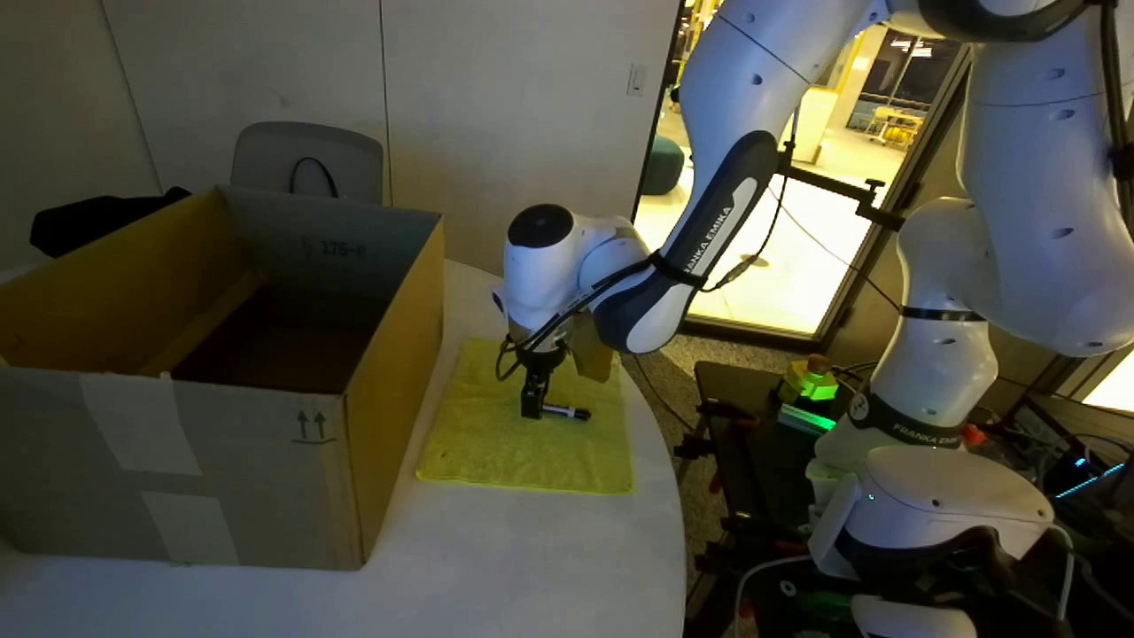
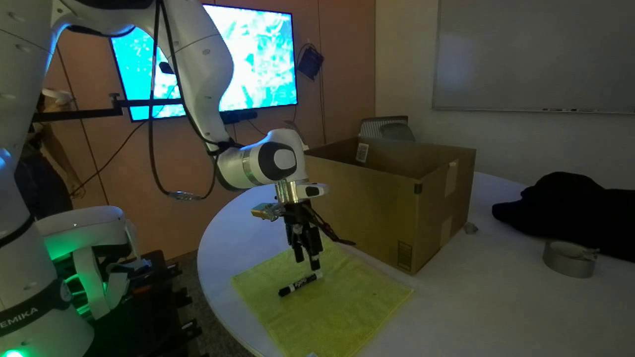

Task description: Put the marker on the towel, fold the towel and then put the folded towel in the box

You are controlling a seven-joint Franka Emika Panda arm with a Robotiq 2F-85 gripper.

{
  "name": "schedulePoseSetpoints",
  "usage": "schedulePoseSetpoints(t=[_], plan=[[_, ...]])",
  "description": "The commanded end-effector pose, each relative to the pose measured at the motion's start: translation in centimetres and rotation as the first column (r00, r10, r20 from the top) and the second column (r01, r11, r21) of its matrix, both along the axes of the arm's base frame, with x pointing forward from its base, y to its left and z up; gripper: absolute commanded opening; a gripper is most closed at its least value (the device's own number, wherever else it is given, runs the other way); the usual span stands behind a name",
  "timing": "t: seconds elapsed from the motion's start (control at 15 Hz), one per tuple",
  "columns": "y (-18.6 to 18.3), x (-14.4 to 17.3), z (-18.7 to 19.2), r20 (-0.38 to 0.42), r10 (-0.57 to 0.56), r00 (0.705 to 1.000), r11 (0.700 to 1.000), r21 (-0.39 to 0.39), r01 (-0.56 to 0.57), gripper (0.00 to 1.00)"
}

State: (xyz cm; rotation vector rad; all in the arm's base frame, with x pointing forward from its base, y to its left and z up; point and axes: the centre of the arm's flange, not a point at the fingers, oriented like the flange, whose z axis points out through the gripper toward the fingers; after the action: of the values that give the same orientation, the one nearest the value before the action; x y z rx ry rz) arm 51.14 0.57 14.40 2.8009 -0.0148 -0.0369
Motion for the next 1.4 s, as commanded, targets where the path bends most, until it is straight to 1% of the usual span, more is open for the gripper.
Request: schedulePoseSetpoints(t=[0.0, 0.13, 0.33, 0.67, 0.87, 0.93, 1.07, 1.33], plan=[[1.4, -1.4, 2.9, 0.056, 0.041, 0.998, 0.993, 0.111, -0.047, 1.0], [2.5, -1.9, 2.9, 0.068, 0.075, 0.995, 0.978, 0.191, -0.087, 1.0], [4.0, -2.8, 1.9, 0.058, 0.13, 0.99, 0.951, 0.277, -0.141, 1.0], [5.8, -4.2, -0.2, 0.001, 0.211, 0.977, 0.918, 0.342, -0.198, 1.0], [6.7, -4.8, -1.5, -0.021, 0.247, 0.969, 0.909, 0.353, -0.224, 1.0], [6.9, -4.9, -1.9, -0.025, 0.252, 0.967, 0.91, 0.347, -0.228, 1.0], [7.3, -5.2, -3.0, -0.035, 0.254, 0.967, 0.914, 0.335, -0.228, 1.0], [8.0, -5.8, -4.8, -0.028, 0.241, 0.97, 0.936, 0.269, -0.225, 1.0]])
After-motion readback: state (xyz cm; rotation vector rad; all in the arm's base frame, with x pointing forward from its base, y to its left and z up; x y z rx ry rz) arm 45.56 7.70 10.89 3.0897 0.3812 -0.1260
